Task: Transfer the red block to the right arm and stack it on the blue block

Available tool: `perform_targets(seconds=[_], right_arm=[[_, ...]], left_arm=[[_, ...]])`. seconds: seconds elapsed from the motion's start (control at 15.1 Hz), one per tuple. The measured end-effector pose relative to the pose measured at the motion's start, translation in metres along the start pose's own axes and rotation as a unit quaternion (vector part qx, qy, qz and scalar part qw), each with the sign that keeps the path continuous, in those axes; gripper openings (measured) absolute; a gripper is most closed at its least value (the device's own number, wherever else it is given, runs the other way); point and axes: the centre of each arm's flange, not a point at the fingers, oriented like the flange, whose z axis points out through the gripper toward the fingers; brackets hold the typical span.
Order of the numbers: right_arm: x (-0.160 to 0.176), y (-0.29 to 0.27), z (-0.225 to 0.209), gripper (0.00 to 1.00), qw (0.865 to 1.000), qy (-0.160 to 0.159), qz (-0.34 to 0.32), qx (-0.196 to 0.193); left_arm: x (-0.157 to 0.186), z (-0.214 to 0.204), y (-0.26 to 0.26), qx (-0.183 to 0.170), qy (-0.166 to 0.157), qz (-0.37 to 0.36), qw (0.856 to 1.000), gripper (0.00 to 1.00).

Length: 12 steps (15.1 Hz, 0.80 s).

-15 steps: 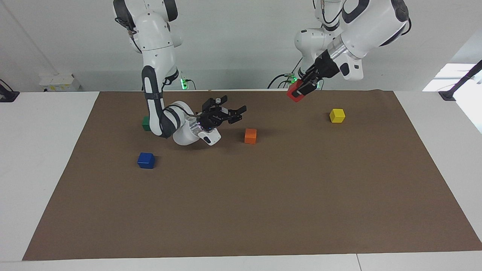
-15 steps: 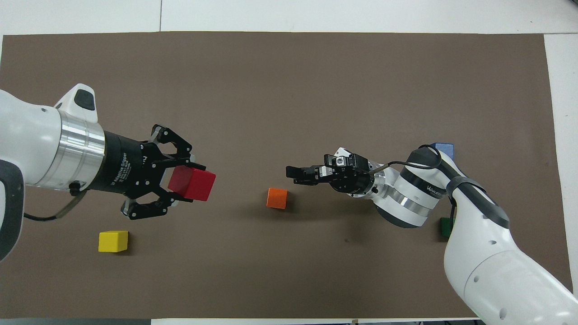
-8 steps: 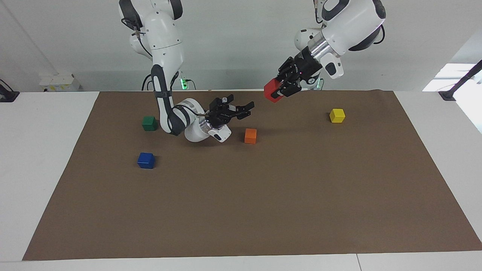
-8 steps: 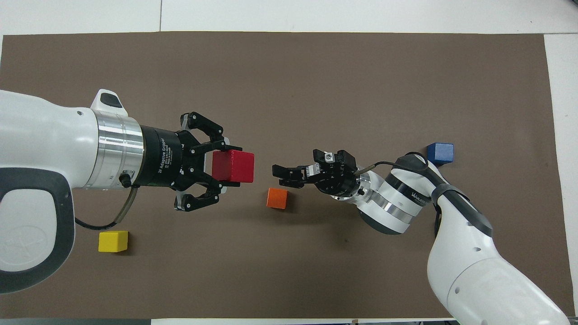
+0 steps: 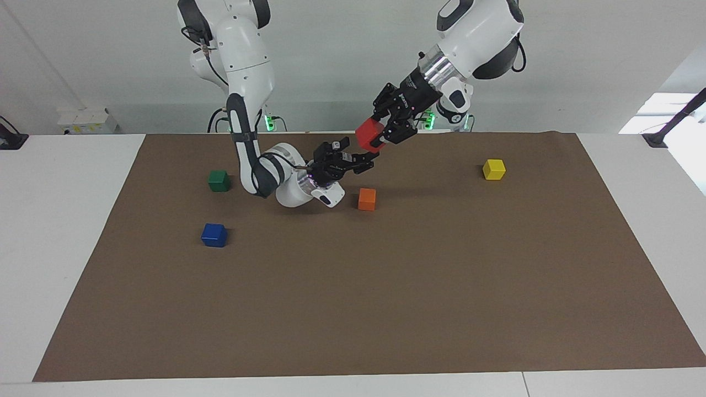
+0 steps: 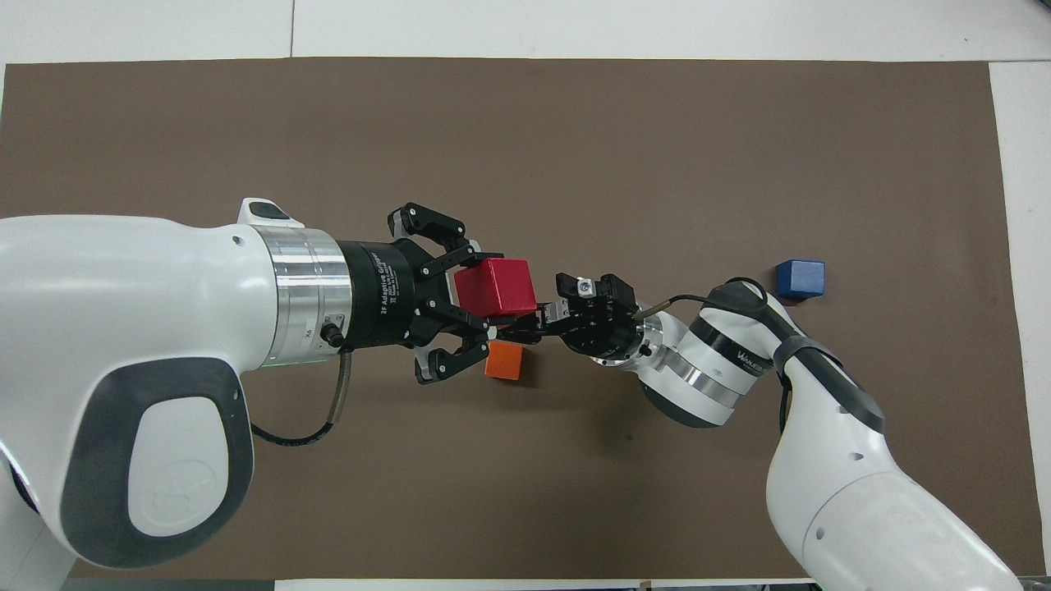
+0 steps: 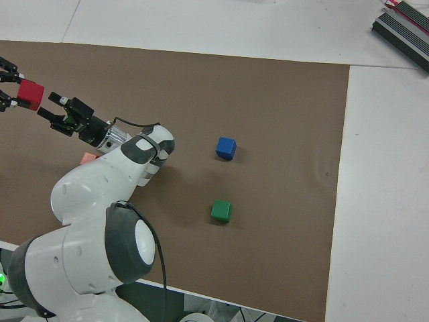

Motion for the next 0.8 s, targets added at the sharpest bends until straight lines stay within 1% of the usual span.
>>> perform_targets(seconds=[0.27, 0.53, 0.6, 0.8], right_arm=[[-0.002, 0.007, 0.007, 1.0, 1.0, -0.002, 0.003, -0.001], [0.0, 0.007, 0.01, 1.0, 1.0, -0.002, 0.001, -0.003], [0.0, 0.006, 0.01, 0.93, 1.0, -0.001, 0.0, -0.004], [0.001, 0.009, 0.01, 0.61, 1.0, 0.003, 0.001, -0.009]], left_arm=[[0.007, 0.004, 0.002, 0.002, 0.004, -0.04, 0.999, 0.55], [0.011, 0.01, -0.001, 0.004, 0.016, -0.042, 0.999, 0.55], [0.011, 0.012, -0.002, 0.006, 0.017, -0.042, 0.999, 0.55], [0.01, 0.014, -0.004, 0.008, 0.02, -0.038, 0.999, 0.55]])
